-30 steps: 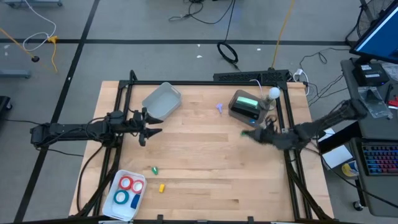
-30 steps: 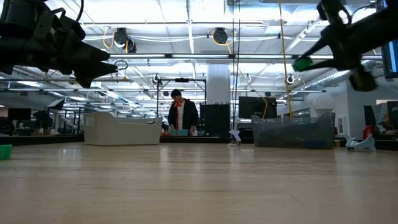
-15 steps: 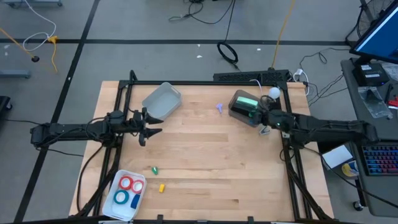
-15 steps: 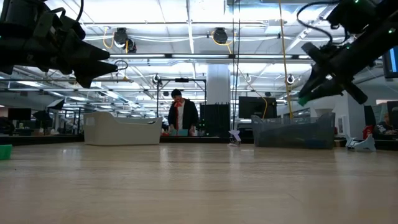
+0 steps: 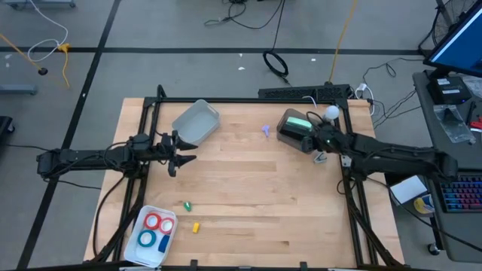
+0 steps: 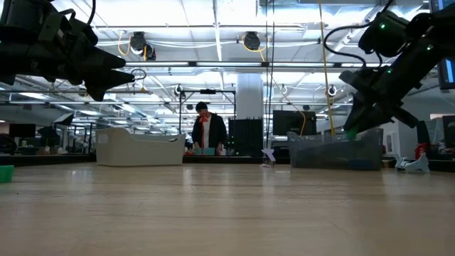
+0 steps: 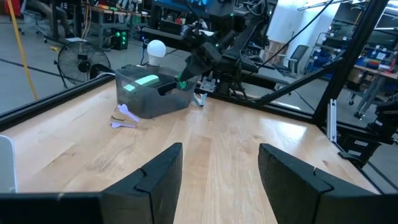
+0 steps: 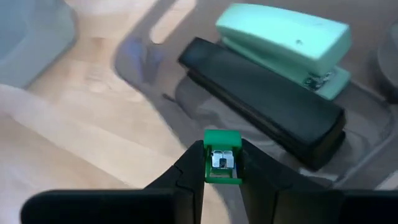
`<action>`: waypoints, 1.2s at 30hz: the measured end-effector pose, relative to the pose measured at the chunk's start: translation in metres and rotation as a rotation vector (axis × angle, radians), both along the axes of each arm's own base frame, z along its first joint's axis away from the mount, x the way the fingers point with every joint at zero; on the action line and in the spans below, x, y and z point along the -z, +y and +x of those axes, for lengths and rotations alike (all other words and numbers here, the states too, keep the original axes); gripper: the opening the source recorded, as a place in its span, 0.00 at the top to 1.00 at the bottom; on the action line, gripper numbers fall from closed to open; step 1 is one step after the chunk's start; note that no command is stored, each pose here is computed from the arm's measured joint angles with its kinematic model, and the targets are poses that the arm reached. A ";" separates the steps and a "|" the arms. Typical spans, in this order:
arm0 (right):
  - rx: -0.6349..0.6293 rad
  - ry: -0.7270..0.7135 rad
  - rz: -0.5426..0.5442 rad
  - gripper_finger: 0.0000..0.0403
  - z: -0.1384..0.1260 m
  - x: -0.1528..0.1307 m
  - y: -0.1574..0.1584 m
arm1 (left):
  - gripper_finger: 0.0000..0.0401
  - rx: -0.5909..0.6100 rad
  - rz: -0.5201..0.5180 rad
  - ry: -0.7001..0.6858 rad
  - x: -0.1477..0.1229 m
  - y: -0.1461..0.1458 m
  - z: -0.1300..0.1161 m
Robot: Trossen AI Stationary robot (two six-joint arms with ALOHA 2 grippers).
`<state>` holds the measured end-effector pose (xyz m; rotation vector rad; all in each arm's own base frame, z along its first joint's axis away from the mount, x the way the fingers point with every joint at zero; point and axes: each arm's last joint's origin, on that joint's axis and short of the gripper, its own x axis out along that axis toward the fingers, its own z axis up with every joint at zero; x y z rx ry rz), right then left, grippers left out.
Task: Pick and place Stapler, Stapler remover, tape
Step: Put the small right green stapler into the black bin, then put the small green stapler into the black bin
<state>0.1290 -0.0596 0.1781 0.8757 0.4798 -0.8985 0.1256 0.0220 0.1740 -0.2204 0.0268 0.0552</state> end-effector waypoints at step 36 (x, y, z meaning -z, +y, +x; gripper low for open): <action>-0.370 -0.514 -0.177 0.72 0.021 -0.047 -0.014 | 0.48 -0.005 -0.128 -0.006 0.000 0.000 0.000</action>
